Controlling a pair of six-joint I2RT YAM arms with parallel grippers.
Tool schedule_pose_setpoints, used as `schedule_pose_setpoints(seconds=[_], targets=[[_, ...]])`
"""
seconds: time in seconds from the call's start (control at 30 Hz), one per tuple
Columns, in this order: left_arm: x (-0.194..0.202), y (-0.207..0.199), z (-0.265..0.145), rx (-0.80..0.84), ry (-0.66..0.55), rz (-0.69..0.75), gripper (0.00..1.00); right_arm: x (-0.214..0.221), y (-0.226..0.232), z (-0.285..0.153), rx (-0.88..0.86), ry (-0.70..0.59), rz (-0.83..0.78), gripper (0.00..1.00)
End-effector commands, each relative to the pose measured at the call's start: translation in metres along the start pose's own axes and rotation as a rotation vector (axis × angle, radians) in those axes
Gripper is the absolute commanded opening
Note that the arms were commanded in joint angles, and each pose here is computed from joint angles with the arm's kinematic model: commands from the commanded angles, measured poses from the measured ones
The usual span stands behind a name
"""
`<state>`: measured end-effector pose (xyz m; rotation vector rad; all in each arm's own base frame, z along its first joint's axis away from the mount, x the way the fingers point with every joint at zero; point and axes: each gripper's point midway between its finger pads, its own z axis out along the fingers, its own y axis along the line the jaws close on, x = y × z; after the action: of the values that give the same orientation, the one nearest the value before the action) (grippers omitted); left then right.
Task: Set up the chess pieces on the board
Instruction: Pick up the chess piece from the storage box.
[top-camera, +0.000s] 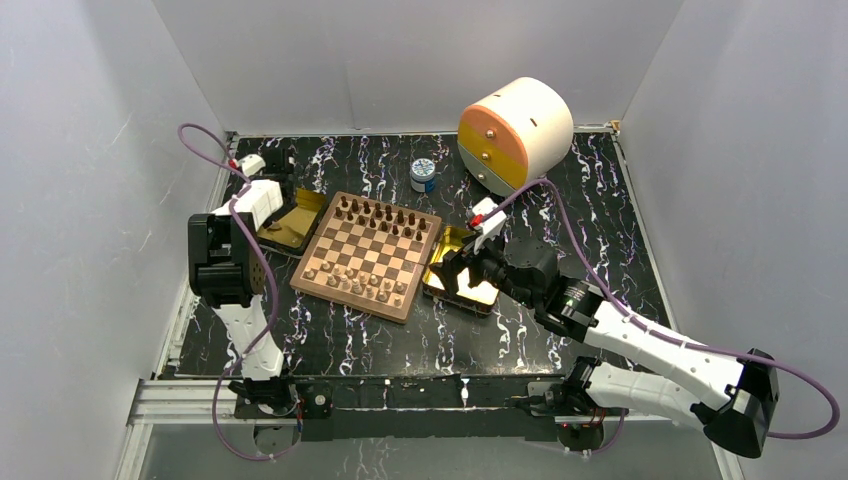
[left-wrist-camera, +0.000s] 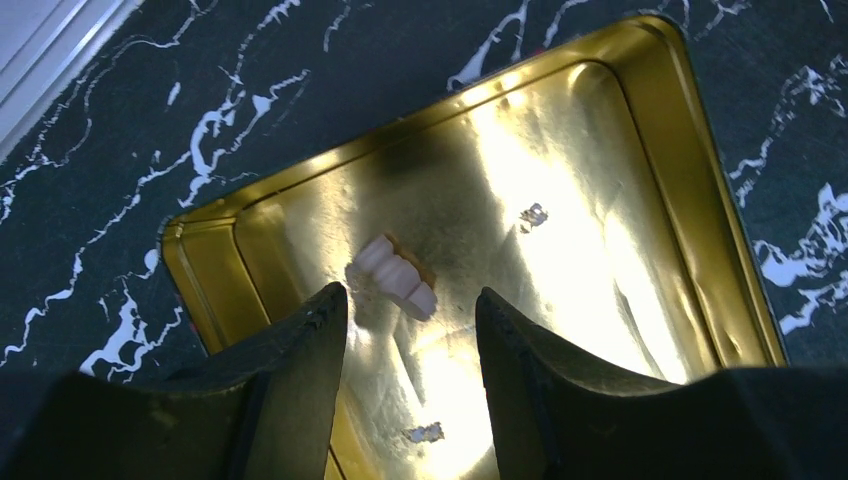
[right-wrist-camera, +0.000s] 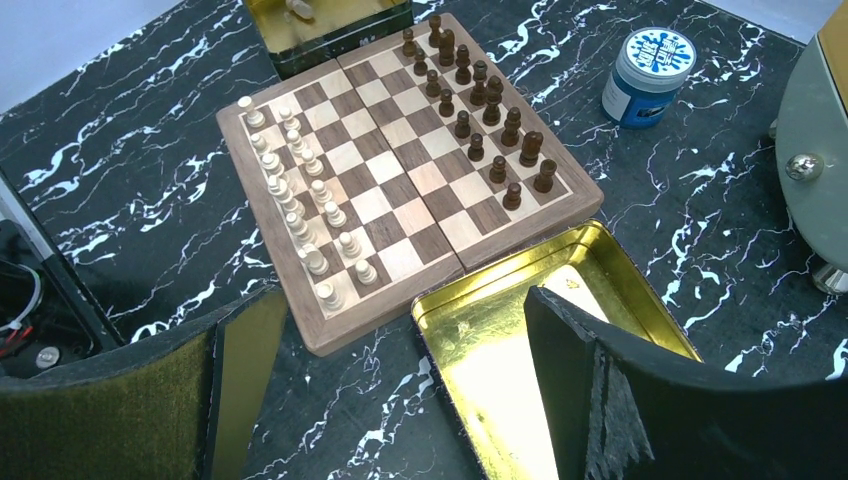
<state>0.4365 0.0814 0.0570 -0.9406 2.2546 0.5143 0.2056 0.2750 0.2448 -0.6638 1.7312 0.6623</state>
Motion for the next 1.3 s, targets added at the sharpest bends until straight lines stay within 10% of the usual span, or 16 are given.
schedule_pose_setpoints(seconds=[0.0, 1.27], targets=[[-0.021, 0.018, 0.001, -0.058, -0.056, -0.073, 0.48, -0.022, -0.001, 0.003, 0.01, -0.078, -0.017, 0.99], [0.01, 0.005, 0.027, -0.021, 0.039, -0.105, 0.37, -0.021, -0.003, 0.001, 0.019, -0.083, -0.017, 0.99]])
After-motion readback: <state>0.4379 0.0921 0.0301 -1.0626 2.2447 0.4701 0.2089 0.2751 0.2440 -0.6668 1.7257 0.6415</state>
